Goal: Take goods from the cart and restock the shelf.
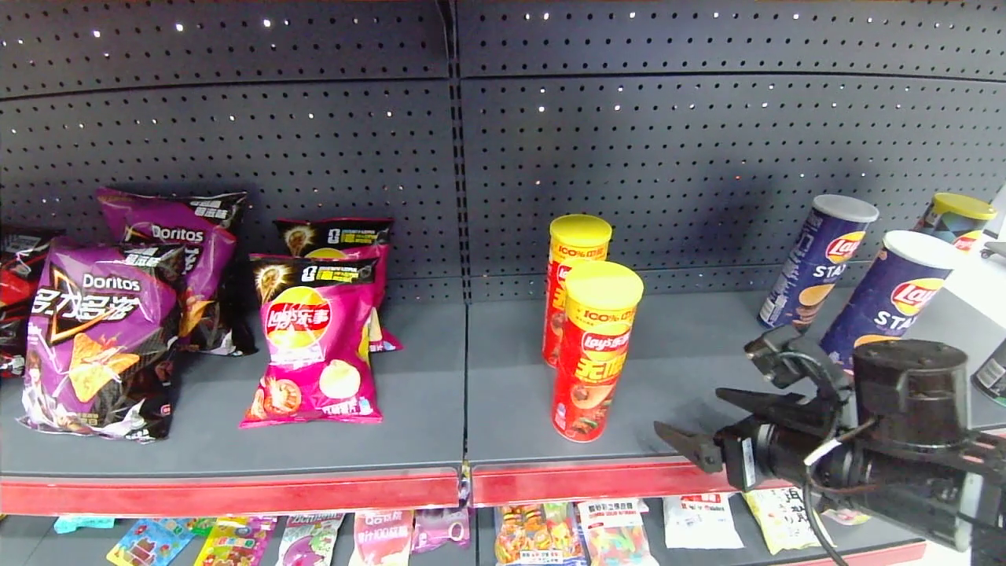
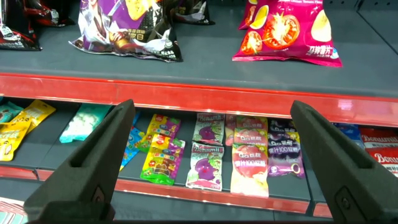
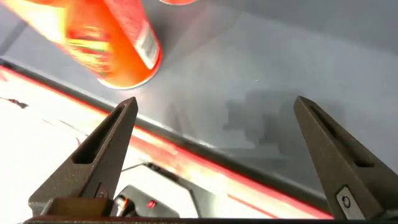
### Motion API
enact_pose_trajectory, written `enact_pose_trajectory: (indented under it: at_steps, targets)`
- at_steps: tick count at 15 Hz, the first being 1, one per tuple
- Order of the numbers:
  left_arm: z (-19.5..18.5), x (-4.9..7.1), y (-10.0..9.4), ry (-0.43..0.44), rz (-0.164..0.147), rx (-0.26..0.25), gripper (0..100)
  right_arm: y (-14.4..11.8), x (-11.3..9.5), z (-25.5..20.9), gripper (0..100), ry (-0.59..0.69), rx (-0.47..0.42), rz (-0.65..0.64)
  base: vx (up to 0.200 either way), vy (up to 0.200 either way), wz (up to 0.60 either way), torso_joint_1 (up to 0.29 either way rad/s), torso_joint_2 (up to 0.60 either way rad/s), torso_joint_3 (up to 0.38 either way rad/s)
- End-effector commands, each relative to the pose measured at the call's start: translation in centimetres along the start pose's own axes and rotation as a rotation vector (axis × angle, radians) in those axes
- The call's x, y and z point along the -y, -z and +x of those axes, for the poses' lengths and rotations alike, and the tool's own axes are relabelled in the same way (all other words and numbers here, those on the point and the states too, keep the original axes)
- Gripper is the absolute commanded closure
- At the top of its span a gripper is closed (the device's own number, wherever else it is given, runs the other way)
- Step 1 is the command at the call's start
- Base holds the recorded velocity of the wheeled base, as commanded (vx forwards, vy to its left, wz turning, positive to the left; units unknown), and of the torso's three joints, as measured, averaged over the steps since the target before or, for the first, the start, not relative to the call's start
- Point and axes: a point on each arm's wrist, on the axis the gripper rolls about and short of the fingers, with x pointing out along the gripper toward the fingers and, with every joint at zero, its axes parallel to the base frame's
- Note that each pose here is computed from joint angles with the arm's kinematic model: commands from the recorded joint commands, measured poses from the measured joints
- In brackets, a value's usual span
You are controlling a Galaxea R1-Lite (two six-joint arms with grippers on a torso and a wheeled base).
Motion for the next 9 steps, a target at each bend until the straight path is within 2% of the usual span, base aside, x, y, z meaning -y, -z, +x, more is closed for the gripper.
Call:
enact_pose_trajectory:
  at_steps: [1, 3, 6, 8, 9]
  targets:
    - [0.0, 0.0, 0.0, -0.001, 0.0, -0.001, 0, -0.2, -0.1, -4.8, 0, 0.004, 0.112, -0.043, 0.0, 0.0, 0.0, 0.0, 0.0, 0.0]
    - [0.0, 0.0, 0.0, -0.001, 0.0, -0.001, 0, 0.6, 0.4, -7.5, 0, 0.045, 0.149, -0.078, 0.0, 0.0, 0.0, 0.0, 0.0, 0.0]
    - [0.0, 0.0, 0.0, -0.001, 0.0, -0.001, 0, 1.7, 1.9, -11.4, 0, 0.188, 0.201, -0.068, 0.0, 0.0, 0.0, 0.0, 0.0, 0.0]
    - [0.0, 0.0, 0.0, 0.0, 0.0, -0.001, 0, 3.1, 2.2, -13.4, 0, 0.279, 0.183, -0.03, 0.0, 0.0, 0.0, 0.0, 0.0, 0.0]
    - [0.0, 0.0, 0.0, -0.001, 0.0, -0.001, 0, 3.2, 2.2, -13.5, 0, 0.286, 0.181, -0.027, 0.0, 0.0, 0.0, 0.0, 0.0, 0.0]
